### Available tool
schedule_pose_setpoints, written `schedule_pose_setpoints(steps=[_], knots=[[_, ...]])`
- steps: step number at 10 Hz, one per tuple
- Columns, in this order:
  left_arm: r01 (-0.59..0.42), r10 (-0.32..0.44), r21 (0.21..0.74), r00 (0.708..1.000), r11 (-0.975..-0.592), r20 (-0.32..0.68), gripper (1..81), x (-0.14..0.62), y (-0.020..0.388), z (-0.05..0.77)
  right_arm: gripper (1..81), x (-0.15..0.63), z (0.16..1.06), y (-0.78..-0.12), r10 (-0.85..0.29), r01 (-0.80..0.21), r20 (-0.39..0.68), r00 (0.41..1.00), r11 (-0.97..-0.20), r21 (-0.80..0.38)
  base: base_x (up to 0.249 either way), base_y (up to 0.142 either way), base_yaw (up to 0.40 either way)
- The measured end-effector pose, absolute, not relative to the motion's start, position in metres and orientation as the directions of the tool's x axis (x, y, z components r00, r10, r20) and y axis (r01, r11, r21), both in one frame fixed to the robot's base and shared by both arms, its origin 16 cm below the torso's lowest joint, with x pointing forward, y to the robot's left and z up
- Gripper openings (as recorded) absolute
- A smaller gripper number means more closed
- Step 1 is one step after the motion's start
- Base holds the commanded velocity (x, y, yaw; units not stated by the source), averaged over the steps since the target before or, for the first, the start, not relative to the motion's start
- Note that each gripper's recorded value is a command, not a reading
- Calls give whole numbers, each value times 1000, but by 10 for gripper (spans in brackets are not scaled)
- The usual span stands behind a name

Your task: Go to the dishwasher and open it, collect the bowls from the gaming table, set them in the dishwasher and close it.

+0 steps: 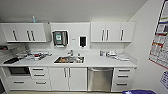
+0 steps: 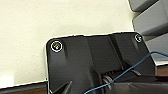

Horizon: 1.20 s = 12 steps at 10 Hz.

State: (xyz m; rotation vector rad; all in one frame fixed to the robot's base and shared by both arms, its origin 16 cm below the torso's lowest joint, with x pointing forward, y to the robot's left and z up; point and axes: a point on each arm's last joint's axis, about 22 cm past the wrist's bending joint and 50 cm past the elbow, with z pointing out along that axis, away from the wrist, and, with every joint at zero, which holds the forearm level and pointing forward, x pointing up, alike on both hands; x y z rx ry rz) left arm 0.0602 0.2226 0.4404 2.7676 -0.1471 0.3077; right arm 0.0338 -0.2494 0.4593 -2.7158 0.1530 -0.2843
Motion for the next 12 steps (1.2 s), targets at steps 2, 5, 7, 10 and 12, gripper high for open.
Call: schedule_pose_setpoints(steps=[2, 5, 7, 10, 12], knots=[[-140, -63, 332, 970, -933, 233, 811, 62, 223, 441, 811, 34, 459, -247, -148, -65, 177, 973, -912, -406, 138, 0, 0], [-140, -63, 333, 971, -933, 232, 811, 61, 222, 441, 811, 33, 459, -245, -149, -66, 175, 973, -911, -408, 138, 0, 0], [-140, -63, 333, 971, -933, 231, 811, 61, 222, 441, 811, 33, 459, -245, -149, -66, 175, 973, -911, -407, 138, 0, 0], [-140, -63, 333, 971, -933, 231, 811, 60, 222, 441, 811, 33, 459, -245, -148, -65, 175, 973, -911, -407, 138, 0, 0], [-140, -63, 333, 971, -933, 231, 811, 60, 222, 441, 811, 33, 459, -245, -149, -66, 175, 973, -911, -408, 138, 0, 0]])
